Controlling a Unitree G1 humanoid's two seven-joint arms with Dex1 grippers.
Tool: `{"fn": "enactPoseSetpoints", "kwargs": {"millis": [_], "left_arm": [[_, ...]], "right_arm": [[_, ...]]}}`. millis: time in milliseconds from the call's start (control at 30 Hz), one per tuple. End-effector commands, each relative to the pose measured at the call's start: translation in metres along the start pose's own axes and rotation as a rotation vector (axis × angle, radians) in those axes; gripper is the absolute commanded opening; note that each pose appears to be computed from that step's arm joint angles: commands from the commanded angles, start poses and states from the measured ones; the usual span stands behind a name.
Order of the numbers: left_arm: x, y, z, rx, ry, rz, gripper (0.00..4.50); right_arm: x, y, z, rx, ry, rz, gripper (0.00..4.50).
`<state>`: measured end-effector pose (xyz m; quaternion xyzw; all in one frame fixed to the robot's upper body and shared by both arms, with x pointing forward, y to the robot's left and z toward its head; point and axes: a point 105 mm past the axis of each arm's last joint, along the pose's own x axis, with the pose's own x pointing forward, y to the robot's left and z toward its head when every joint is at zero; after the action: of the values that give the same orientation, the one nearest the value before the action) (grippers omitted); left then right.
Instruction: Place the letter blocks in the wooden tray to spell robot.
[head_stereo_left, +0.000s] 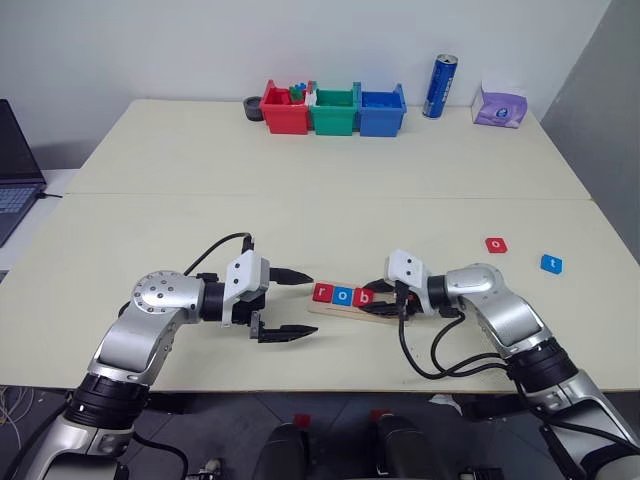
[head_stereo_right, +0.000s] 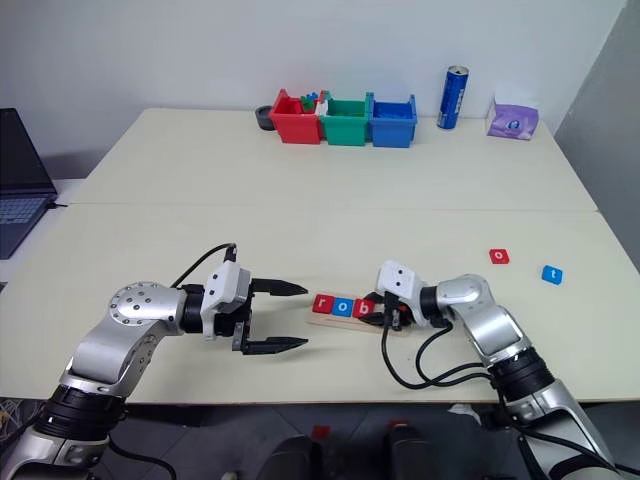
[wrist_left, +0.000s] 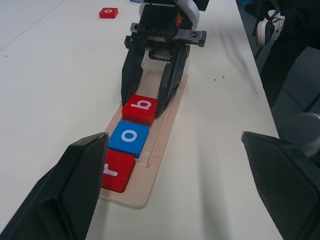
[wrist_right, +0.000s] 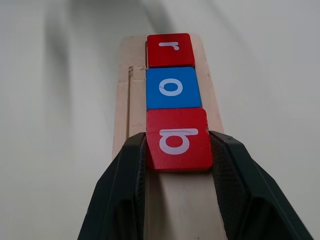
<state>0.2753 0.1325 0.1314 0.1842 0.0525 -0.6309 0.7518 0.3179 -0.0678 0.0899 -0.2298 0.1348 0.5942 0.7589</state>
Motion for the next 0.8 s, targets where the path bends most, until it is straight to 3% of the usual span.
{"fn": "enactPoseSetpoints", "kwargs": {"millis": [33, 233, 267, 433, 567, 667, 800], "left_arm": [[-0.002, 0.002, 0.007, 0.034, -0.008, 0.007, 4.50], [0.001, 0.001, 0.006, 0.034, -0.011, 0.004, 4.50], [0.001, 0.001, 0.006, 0.035, -0.012, 0.003, 4.50], [0.005, 0.001, 0.008, 0.040, -0.023, -0.007, 4.50], [0.016, 0.004, 0.027, 0.002, -0.123, 0.018, 4.50], [0.029, 0.011, 0.045, -0.029, -0.208, 0.061, 4.50], [0.056, 0.014, 0.059, -0.028, -0.249, 0.084, 4.50]], "right_arm": [[-0.001, -0.004, 0.009, -0.020, -0.016, 0.005, 2.22], [-0.006, -0.008, 0.013, 0.001, -0.032, -0.014, 4.27], [-0.008, -0.009, 0.015, 0.005, -0.036, -0.020, 4.44], [-0.017, -0.015, 0.022, 0.020, -0.057, -0.058, 4.44], [-0.057, -0.030, 0.026, 0.076, -0.072, -0.208, 4.44], [-0.086, -0.046, 0.017, 0.159, -0.073, -0.398, 4.44], [-0.129, -0.084, -0.014, 0.259, -0.036, -0.816, 4.44]]}}
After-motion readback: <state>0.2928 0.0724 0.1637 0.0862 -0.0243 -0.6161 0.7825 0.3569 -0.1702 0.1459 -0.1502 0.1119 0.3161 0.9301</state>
